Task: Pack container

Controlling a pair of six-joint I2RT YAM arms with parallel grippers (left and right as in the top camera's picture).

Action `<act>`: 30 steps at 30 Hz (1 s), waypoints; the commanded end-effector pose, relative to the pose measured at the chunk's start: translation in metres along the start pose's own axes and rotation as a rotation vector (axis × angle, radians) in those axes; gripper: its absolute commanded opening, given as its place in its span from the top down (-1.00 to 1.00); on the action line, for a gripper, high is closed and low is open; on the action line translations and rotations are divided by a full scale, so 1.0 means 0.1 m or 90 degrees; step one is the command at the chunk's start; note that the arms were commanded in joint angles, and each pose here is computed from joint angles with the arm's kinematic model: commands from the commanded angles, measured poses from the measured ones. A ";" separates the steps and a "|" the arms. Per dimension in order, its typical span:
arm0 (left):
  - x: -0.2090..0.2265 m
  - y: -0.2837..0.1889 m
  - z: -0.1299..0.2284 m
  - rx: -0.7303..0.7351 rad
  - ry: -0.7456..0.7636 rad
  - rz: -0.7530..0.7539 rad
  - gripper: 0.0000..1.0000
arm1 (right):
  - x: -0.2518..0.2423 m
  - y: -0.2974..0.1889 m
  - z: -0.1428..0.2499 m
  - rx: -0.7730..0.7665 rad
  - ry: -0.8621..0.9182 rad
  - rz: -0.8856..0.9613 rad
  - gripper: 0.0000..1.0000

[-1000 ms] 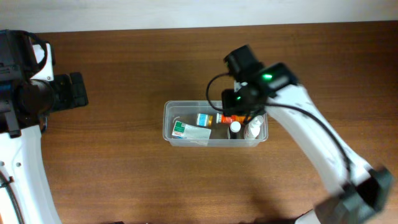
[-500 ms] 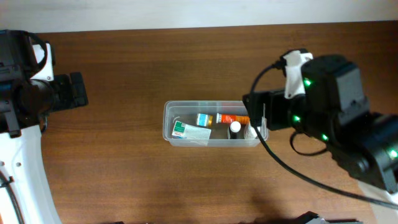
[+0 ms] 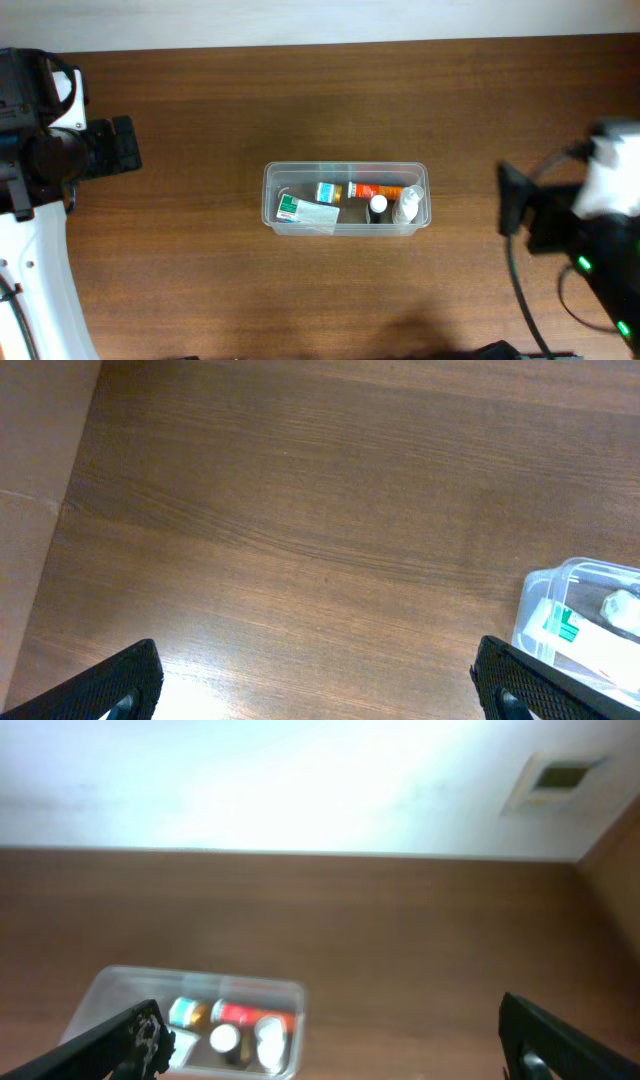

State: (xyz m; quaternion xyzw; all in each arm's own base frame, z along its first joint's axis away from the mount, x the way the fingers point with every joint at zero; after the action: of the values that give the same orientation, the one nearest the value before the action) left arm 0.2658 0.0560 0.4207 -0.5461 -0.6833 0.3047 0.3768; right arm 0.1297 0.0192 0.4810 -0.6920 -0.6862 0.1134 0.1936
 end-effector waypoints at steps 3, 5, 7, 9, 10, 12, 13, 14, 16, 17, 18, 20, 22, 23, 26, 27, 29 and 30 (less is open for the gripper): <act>0.01 -0.06 0.01 -0.012 -0.010 0.000 -0.99 | -0.24 0.06 0.45 0.018 -0.004 0.036 -0.97; 0.01 -0.06 0.01 -0.012 -0.010 0.000 -0.99 | -0.29 0.15 0.69 0.025 0.014 0.039 -0.97; 0.01 -0.06 0.01 -0.012 -0.010 0.000 -0.99 | -0.33 0.26 0.93 0.037 0.025 0.037 -0.97; 0.01 -0.06 0.01 -0.012 -0.010 0.000 -0.99 | -0.38 0.43 1.25 0.055 0.037 0.036 -0.97; 0.01 -0.06 0.01 -0.012 -0.010 0.000 -0.99 | -0.40 0.51 1.39 0.063 0.041 0.036 -0.97; 0.01 -0.06 0.01 -0.012 -0.010 0.000 -0.99 | -0.44 0.69 1.69 0.077 0.044 0.034 -0.97; 0.01 -0.06 0.01 -0.012 -0.010 0.000 -0.99 | -0.46 0.78 1.85 0.083 0.044 0.031 -0.97; 0.01 -0.06 0.01 -0.012 -0.010 0.000 -0.99 | -0.47 0.86 1.97 0.085 0.044 0.028 -0.97; 0.01 -0.06 0.01 -0.012 -0.010 0.000 -0.99 | -0.49 1.00 2.22 0.083 0.044 0.021 -0.97; 0.01 -0.06 0.01 -0.012 -0.010 0.000 -1.00 | -0.50 1.06 2.32 0.080 0.044 0.020 -0.97; 0.01 -0.06 0.01 -0.012 -0.010 0.000 -0.99 | -0.52 1.11 2.42 0.079 0.044 0.020 -0.97; 0.01 -0.06 0.01 -0.012 -0.010 0.000 -0.99 | -0.54 1.17 2.60 0.078 0.050 0.021 -0.97; 0.01 -0.06 0.01 -0.012 -0.010 0.000 -0.99 | -0.55 1.21 2.75 0.075 0.054 0.019 -0.97; 0.01 -0.06 0.01 -0.012 -0.010 0.000 -0.99 | -0.55 1.22 2.79 0.071 0.053 0.017 -0.97; 0.01 -0.06 0.01 -0.012 -0.010 0.000 -0.99 | -0.56 1.24 2.90 0.053 0.052 0.016 -0.97; 0.01 -0.06 0.01 -0.012 -0.010 0.000 -1.00 | -0.57 1.24 2.92 0.049 0.052 0.015 -0.97; 0.01 -0.06 0.01 -0.012 -0.010 0.000 -0.99 | -0.58 1.27 2.98 0.045 0.051 0.016 -0.97; 0.01 -0.06 0.01 -0.012 -0.010 0.000 -1.00 | -0.59 1.29 3.01 0.050 0.052 0.021 -0.97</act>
State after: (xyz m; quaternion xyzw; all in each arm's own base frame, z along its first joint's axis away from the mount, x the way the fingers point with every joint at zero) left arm 0.2657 0.0560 0.4206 -0.5460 -0.6833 0.3050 0.3768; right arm 0.1163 -0.0024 0.1575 -0.6971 -0.6631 0.1184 0.2456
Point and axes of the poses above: each gripper's point midway between its finger pads, its own y axis out along the fingers, its own x axis along the line the jaws close on, z = x × y, the point moved 9 cm from there along -y, back along the fingers, and after that the axes turned 7 degrees about y, right-handed, at the moved point
